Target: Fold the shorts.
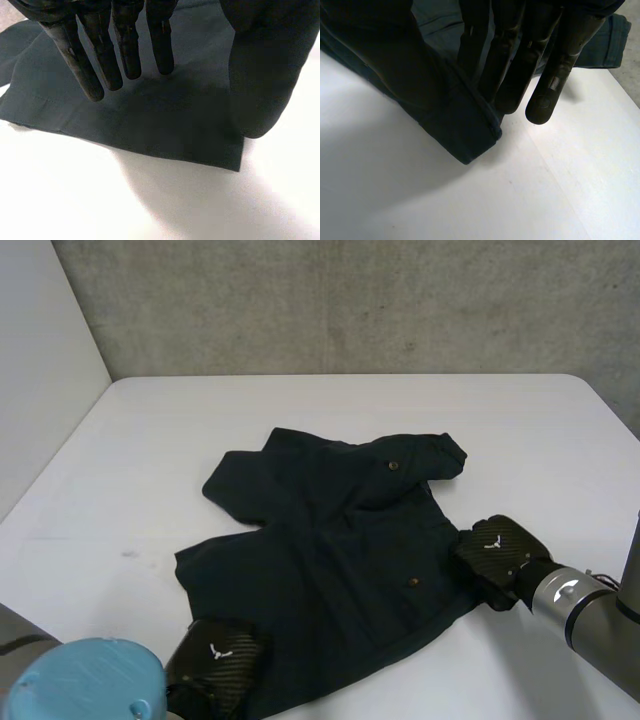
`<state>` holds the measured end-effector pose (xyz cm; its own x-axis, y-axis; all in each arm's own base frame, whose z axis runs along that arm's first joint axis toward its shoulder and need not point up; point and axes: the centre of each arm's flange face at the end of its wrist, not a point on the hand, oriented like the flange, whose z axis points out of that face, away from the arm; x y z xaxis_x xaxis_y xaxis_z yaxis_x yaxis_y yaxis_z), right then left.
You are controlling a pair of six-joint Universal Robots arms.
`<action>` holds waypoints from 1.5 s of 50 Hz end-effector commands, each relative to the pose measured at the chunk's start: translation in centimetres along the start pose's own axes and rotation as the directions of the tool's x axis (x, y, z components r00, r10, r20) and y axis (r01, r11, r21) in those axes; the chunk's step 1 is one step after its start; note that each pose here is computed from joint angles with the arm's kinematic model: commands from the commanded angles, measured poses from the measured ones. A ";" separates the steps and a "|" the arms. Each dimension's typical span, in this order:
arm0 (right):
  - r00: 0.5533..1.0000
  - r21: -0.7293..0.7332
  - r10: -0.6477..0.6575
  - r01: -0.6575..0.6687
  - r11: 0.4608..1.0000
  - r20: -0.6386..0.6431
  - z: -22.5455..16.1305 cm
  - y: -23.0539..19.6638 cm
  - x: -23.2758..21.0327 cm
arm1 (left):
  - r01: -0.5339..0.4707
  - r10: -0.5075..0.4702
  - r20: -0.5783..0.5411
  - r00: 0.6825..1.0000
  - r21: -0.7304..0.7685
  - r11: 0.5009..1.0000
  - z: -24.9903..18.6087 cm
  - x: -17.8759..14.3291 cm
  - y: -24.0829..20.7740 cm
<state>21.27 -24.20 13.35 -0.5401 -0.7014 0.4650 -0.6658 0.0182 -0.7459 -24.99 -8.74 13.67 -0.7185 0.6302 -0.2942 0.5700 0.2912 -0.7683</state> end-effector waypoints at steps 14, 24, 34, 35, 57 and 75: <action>0.990 0.083 0.117 -0.110 0.990 -0.078 -1.3 -2.9 2.1 | 0.006 -0.023 0.106 0.994 0.152 0.988 1.7 -0.6 -2.6; 0.979 0.211 0.077 -0.036 0.977 -0.188 -7.4 -10.9 6.8 | -0.071 -0.075 0.263 0.962 0.504 0.861 -5.7 -6.1 -13.4; 0.915 0.542 0.207 0.015 0.840 -0.346 -16.1 -22.2 13.2 | -0.109 -0.247 0.330 0.911 0.771 0.627 -15.3 -10.8 -23.2; 0.909 0.571 0.221 0.022 0.821 -0.353 -17.0 -23.2 13.7 | -0.110 -0.255 0.329 0.909 0.781 0.615 -15.8 -11.0 -23.6; 0.946 0.298 0.187 -0.105 0.949 -0.264 -1.6 -17.8 12.3 | -0.091 -0.141 0.381 0.914 0.530 0.843 3.9 -13.6 -23.3; 0.834 0.461 0.199 0.074 0.884 -0.514 13.5 -15.6 12.2 | -0.162 -0.262 0.449 0.854 0.708 0.687 20.3 -19.0 -26.0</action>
<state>30.34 -39.94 25.57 -0.8228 -0.3066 0.4786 -0.4286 -0.2184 -0.8767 -32.92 -39.54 27.04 -0.9219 0.1687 -0.3487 0.3080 -0.2266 -0.9240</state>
